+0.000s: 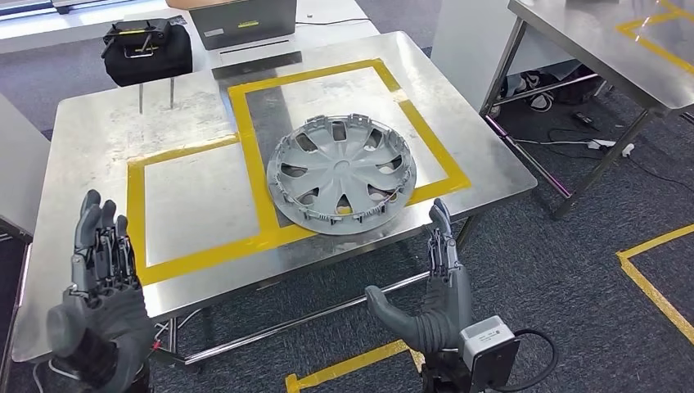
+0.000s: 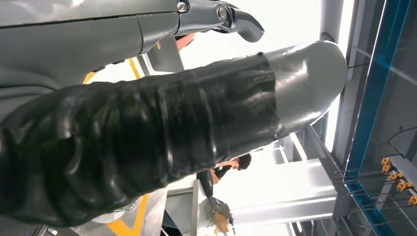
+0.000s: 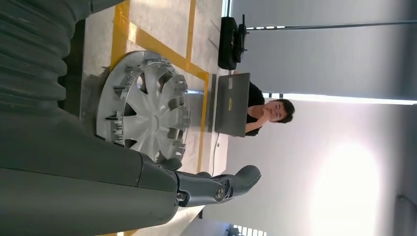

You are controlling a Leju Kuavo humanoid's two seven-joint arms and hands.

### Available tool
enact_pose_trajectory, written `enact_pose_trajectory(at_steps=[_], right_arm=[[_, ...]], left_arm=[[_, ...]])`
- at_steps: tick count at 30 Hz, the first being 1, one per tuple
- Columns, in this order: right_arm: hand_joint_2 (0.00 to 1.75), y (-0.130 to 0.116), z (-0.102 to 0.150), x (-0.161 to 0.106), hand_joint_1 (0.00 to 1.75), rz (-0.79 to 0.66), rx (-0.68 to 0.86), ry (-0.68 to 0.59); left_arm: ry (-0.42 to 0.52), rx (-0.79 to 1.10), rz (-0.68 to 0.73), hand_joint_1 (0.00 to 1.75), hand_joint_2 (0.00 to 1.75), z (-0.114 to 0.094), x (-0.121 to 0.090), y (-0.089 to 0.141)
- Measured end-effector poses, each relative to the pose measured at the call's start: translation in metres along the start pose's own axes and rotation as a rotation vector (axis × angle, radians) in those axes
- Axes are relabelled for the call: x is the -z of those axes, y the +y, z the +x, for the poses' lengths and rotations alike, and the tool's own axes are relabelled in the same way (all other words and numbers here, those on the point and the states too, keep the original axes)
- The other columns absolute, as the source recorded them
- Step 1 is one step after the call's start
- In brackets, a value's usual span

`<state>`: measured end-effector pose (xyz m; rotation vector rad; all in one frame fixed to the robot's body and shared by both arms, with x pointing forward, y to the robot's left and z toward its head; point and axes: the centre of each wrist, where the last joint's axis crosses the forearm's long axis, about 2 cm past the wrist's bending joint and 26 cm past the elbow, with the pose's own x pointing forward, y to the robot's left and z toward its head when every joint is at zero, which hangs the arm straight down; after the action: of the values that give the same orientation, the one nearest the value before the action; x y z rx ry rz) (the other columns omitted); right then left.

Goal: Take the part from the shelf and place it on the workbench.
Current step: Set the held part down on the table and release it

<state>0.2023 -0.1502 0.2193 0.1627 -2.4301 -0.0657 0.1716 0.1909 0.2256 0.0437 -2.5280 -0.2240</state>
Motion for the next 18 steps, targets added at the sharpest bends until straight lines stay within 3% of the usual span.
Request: enact_pose_trajectory(at_steps=[18], right_arm=[[1.75, -0.0019, -0.0002, -0.0050, 0.00, 0.006, -0.009, 0.009]], left_arm=[[-0.010, -0.008, -0.012, 0.00, 0.00, -0.0002, 0.0033, -0.0012]])
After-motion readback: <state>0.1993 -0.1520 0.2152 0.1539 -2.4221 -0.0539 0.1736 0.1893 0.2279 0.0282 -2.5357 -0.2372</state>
